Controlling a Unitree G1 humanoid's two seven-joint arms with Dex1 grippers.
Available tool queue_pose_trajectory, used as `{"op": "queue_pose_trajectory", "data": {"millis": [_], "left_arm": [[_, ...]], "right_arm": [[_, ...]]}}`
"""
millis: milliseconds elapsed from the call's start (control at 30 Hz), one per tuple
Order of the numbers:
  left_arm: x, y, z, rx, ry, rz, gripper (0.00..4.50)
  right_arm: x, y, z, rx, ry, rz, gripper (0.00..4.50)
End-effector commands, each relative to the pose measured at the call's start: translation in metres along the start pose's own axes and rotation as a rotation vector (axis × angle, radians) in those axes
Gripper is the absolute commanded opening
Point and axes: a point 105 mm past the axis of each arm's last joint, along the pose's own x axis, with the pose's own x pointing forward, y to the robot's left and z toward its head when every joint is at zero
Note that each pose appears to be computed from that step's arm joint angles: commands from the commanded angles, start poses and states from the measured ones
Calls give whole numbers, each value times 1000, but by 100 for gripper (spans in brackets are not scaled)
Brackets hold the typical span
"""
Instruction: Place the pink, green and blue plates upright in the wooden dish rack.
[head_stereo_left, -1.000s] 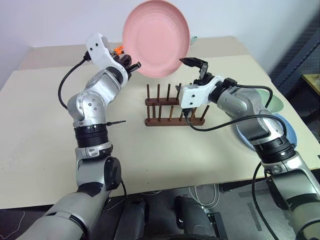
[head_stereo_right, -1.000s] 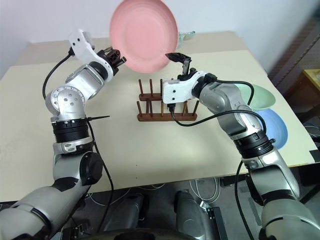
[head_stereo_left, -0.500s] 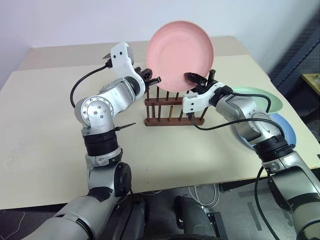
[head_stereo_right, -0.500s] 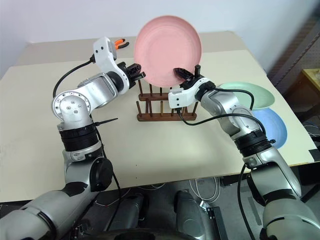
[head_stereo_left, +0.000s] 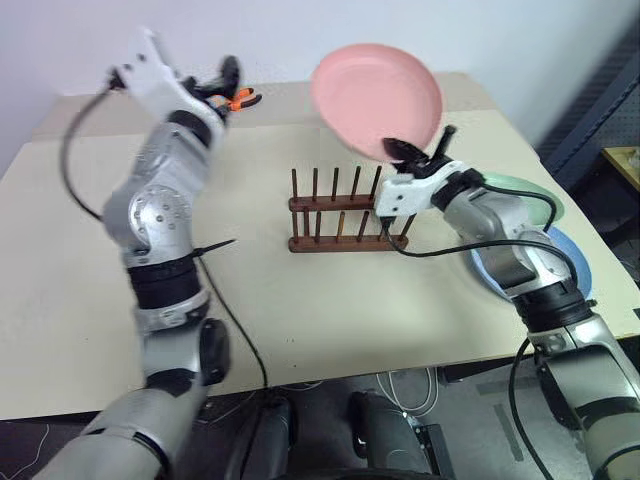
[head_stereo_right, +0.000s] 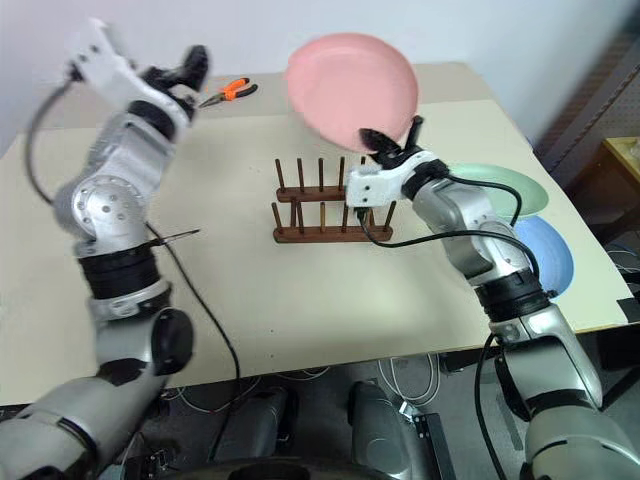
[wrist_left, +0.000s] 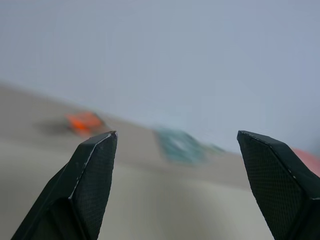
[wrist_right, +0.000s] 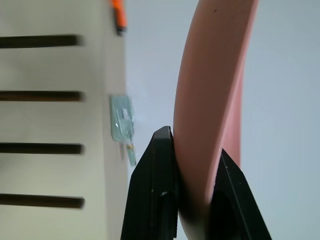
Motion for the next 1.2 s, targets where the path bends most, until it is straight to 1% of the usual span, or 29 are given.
{"op": "queue_pose_trajectory", "data": {"millis": [33,67,100,167,200,267,400,467,633,800,900,1033,1133,1200], "left_arm": [[-10,8,-4,224,-75,-64,407],[-13,13,-8,253,-80,-73,407],[-19,17,-12,324,-87,-102,407],[-36,16,-31,469,-70,-222,407],[-47,15,-41,506,-54,-287,407],[-66,12,-59,475,-7,-401,407],[-101,-4,-81,360,114,-620,407],[-117,-17,-90,320,175,-719,407],[-139,-44,-104,280,258,-866,407],[-153,-71,-107,245,269,-972,407],[-158,-81,-109,244,266,-1008,407],[-162,-90,-115,244,281,-1040,407],[-161,-90,-120,250,288,-1034,413],[-160,-88,-121,253,290,-1031,413]], "right_arm": [[-19,-45,21,393,-103,-180,0],[-23,-48,23,498,-118,-194,0],[-29,-49,27,642,-139,-196,0],[-42,-47,36,922,-176,-200,0],[-47,-44,39,1054,-179,-207,0],[-56,-35,46,1238,-169,-210,0],[-67,-21,56,1458,-129,-193,0],[-71,-15,58,1494,-101,-188,0],[-74,-2,53,1525,-19,-182,0],[-75,7,43,1519,43,-188,0],[-74,11,36,1511,75,-183,0],[-70,20,32,1540,96,-110,0],[-67,23,29,1516,104,-68,129],[-66,21,27,1471,109,-64,230]]}}
